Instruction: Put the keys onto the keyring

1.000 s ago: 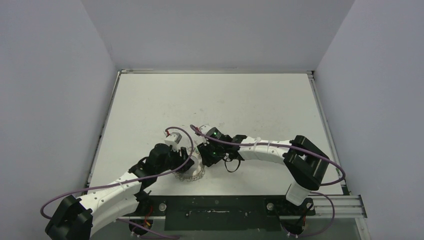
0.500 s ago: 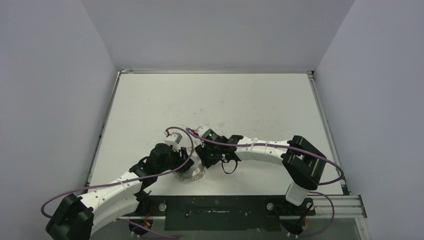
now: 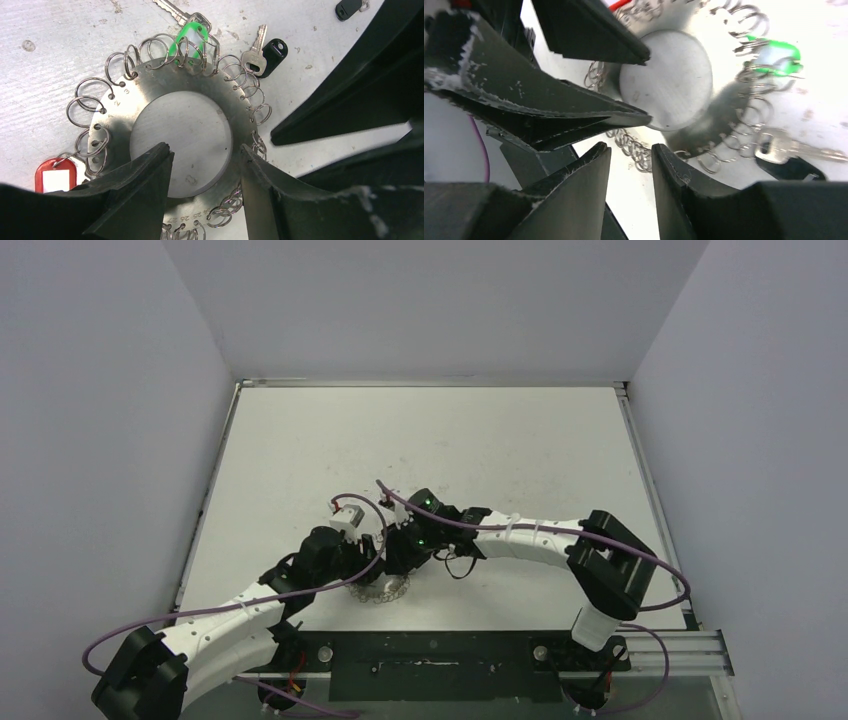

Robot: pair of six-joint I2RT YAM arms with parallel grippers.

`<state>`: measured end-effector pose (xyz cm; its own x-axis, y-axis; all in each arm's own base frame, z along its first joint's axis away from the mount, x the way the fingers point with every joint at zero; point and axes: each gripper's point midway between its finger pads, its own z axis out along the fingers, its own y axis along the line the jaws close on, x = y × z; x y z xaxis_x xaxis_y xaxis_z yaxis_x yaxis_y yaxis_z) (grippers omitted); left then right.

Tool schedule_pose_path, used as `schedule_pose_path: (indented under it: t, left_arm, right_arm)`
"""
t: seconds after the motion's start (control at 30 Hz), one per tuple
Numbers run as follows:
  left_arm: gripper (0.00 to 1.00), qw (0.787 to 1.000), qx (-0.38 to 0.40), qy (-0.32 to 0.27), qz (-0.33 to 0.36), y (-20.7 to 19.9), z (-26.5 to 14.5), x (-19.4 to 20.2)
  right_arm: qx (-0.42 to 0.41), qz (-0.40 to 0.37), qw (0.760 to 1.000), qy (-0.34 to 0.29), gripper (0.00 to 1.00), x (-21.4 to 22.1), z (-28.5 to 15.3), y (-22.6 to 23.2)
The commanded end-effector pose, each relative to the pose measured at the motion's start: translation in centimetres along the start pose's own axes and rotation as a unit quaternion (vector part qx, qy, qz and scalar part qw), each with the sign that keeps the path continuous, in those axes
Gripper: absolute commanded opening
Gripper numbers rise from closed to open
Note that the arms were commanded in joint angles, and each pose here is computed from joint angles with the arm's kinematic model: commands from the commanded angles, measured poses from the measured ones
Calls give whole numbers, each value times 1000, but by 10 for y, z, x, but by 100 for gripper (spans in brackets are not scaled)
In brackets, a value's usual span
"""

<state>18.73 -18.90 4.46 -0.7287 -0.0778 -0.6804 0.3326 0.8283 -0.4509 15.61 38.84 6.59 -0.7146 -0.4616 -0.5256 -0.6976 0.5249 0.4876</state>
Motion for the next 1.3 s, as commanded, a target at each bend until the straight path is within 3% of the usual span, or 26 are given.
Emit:
schedule_pose_path:
  t: [0.0, 0.17, 0.57, 0.9, 1.0, 1.17, 1.27]
  left_arm:
    - [49, 999, 24, -42, 16, -18, -1, -31]
    - [49, 999, 25, -44, 19, -18, -2, -32]
    - [49, 998, 24, -48, 33, -18, -6, -36]
    - [49, 997, 23, -53, 43, -17, -7, -36]
    - [49, 997, 22, -53, 50, -16, -7, -36]
    - [49, 996, 24, -55, 62, -16, -8, -36]
    - [49, 996, 25, -58, 67, -16, -8, -38]
  right_arm:
    - [42, 30, 997, -62, 37, -30, -24, -27]
    - [81, 48, 995, -17, 40, -6, -18, -60]
    - [35, 65, 996, 44, 39, 25, 19, -45]
    - [-78, 47, 995, 31, 36, 17, 21, 12]
    - [-115, 28, 993, -15, 36, -4, 11, 31]
    - [-90, 14, 994, -65, 37, -27, -16, 18]
    - [-39, 26, 998, -51, 36, -19, -22, -11]
